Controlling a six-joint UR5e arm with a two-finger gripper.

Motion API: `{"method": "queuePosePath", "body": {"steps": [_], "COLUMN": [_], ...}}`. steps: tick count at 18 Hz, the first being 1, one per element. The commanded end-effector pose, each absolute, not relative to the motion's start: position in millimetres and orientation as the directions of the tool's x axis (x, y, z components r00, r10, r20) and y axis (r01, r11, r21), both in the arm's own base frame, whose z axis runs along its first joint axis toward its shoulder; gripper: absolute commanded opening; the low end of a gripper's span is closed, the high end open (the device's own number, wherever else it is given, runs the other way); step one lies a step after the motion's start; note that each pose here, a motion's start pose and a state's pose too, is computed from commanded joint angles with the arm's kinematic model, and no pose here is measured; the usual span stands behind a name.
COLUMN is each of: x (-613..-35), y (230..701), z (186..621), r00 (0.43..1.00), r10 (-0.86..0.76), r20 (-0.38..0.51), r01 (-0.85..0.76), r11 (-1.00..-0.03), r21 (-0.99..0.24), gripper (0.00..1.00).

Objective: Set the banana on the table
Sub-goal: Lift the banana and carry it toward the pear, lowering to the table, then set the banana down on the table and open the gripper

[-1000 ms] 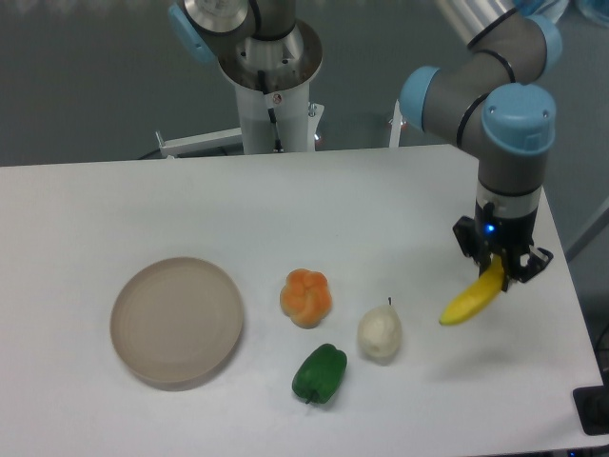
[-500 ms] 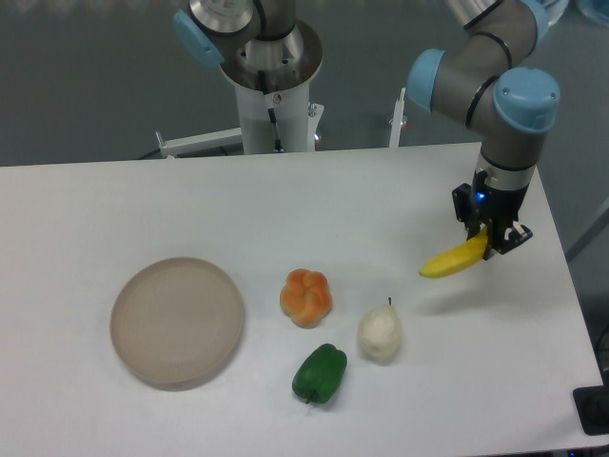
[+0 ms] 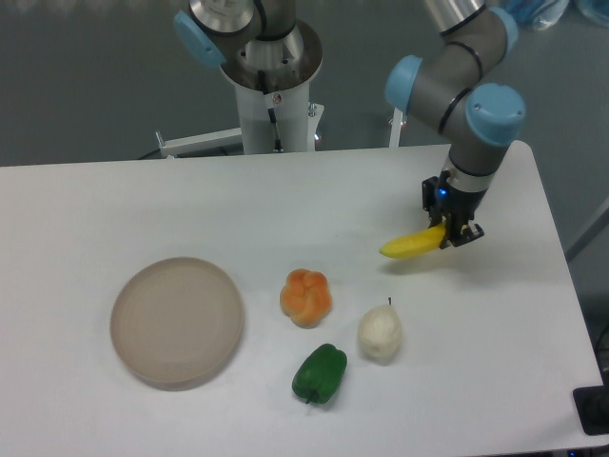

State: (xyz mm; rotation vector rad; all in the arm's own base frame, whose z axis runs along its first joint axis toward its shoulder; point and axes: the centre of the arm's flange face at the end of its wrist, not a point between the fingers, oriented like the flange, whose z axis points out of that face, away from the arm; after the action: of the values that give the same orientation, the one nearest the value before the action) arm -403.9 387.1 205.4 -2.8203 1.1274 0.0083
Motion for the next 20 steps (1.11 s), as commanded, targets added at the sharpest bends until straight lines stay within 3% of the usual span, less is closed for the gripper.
{"method": "queuePosePath", "body": {"steps": [4,8,10,20], "x": [-399.0,-405.2,-406.8,-411.0], "y": [389.1,390.9,390.3,392.5], "z": [205.6,204.2,199.8,189.6], "r00": [0.782,0.763,0.720,0.715], "r10": [-0.623,-0.645,-0.693,-0.699], "r20": [-0.035,-0.042,-0.040,-0.025], "r01": [-0.623,-0.646,-0.693,-0.698], "r11": [-0.776,-0.758,-0.716,-0.711], "r21": [-0.098,-0.090,-0.085,-0.087], "gripper": [0.34,0.34,0.34,0.34]}}
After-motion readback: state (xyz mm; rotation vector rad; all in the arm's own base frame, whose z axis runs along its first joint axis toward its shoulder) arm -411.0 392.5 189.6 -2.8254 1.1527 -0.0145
